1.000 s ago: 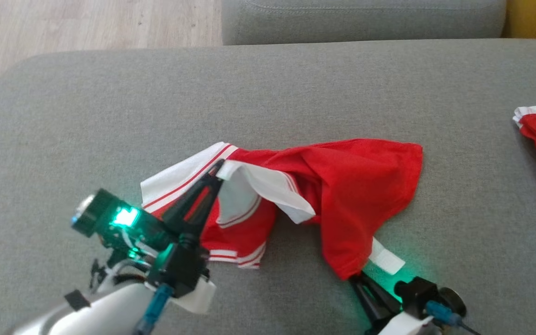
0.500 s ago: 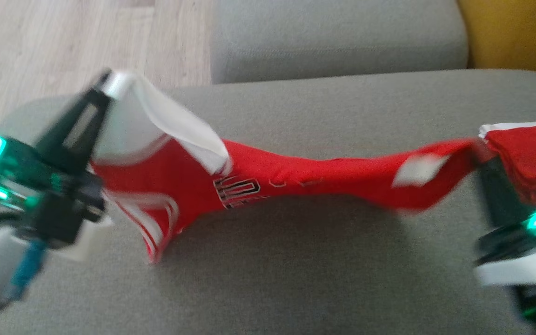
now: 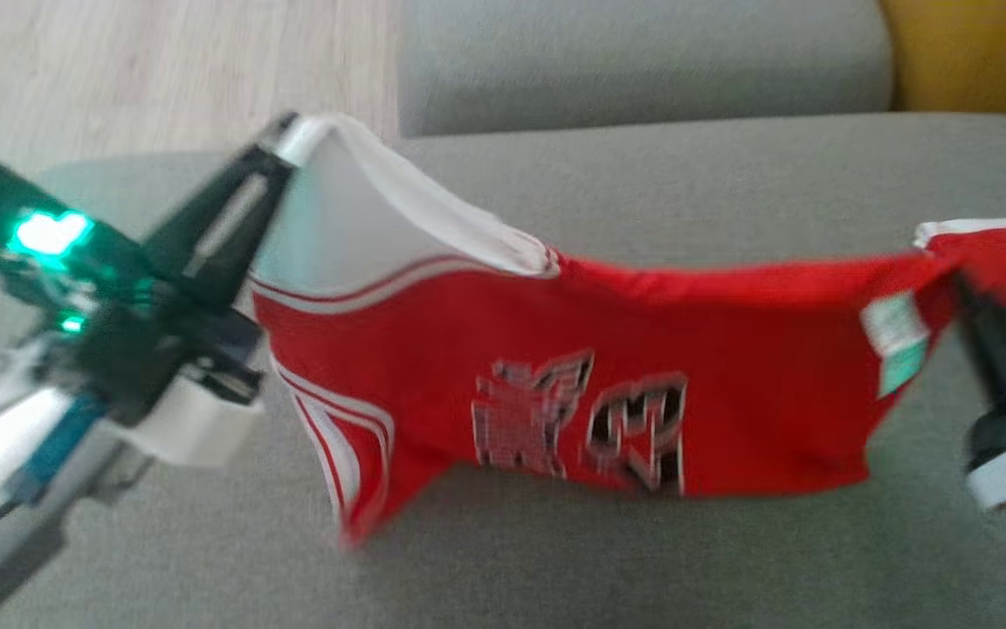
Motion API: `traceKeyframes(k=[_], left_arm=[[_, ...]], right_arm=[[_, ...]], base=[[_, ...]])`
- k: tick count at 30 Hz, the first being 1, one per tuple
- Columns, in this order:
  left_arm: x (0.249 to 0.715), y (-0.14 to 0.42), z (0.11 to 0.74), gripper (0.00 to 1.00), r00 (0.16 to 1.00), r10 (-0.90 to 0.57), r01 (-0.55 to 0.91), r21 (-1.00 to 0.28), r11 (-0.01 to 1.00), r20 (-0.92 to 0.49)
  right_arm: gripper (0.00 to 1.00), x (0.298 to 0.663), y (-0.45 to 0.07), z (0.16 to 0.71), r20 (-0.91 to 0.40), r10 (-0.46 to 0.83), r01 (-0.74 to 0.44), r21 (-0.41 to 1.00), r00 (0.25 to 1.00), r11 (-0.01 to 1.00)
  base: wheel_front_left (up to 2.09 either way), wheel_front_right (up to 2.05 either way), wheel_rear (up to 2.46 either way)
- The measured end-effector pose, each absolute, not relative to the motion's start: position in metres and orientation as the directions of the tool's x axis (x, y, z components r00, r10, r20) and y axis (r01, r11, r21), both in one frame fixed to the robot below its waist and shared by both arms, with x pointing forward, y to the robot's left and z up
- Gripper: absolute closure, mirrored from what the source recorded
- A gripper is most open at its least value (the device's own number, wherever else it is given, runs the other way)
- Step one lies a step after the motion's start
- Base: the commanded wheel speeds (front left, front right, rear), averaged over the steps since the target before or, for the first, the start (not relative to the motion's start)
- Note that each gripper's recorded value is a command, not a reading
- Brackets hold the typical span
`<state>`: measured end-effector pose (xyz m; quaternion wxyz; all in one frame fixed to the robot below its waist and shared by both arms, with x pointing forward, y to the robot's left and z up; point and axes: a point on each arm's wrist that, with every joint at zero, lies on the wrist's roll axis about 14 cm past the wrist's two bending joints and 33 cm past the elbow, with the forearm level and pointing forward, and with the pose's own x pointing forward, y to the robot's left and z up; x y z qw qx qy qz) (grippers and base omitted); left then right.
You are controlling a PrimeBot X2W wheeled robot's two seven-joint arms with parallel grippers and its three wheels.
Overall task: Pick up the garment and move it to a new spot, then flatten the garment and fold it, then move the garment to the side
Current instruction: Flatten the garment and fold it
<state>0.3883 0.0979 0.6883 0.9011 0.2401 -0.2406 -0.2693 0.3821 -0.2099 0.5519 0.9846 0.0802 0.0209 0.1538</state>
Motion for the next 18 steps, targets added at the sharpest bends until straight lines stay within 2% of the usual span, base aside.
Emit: traceKeyframes(k=[1,3,6,11,18], left_arm=[[0.388,0.098,0.688,1.00,0.739,-0.601,0.370,0.562,0.740,0.304],[0.398,0.094,0.666,1.00,0.757,-0.604,0.414,0.530,0.740,0.252],[0.411,0.094,0.640,1.00,0.774,-0.599,0.444,0.499,0.744,0.204],[0.439,0.105,0.627,1.00,0.795,-0.579,0.437,0.493,0.752,0.179],[0.519,0.102,0.704,1.00,0.755,-0.610,0.352,0.636,0.686,0.240]], right_arm=[[1.00,0.382,-0.210,0.552,-0.017,0.306,-0.299,0.164,0.952,0.940],[1.00,0.386,-0.201,0.515,-0.122,0.318,-0.289,0.208,0.940,0.934],[1.00,0.404,-0.193,0.493,-0.154,0.316,-0.273,0.245,0.936,0.930],[1.00,0.460,-0.173,0.539,0.002,0.373,-0.363,0.235,0.928,0.902],[1.00,0.540,-0.181,0.633,0.095,0.391,-0.395,0.034,0.916,0.918]], base=[[0.00,0.00,0.00],[0.00,0.00,0.00],[0.00,0.00,0.00],[0.00,0.00,0.00],[0.00,0.00,0.00]])
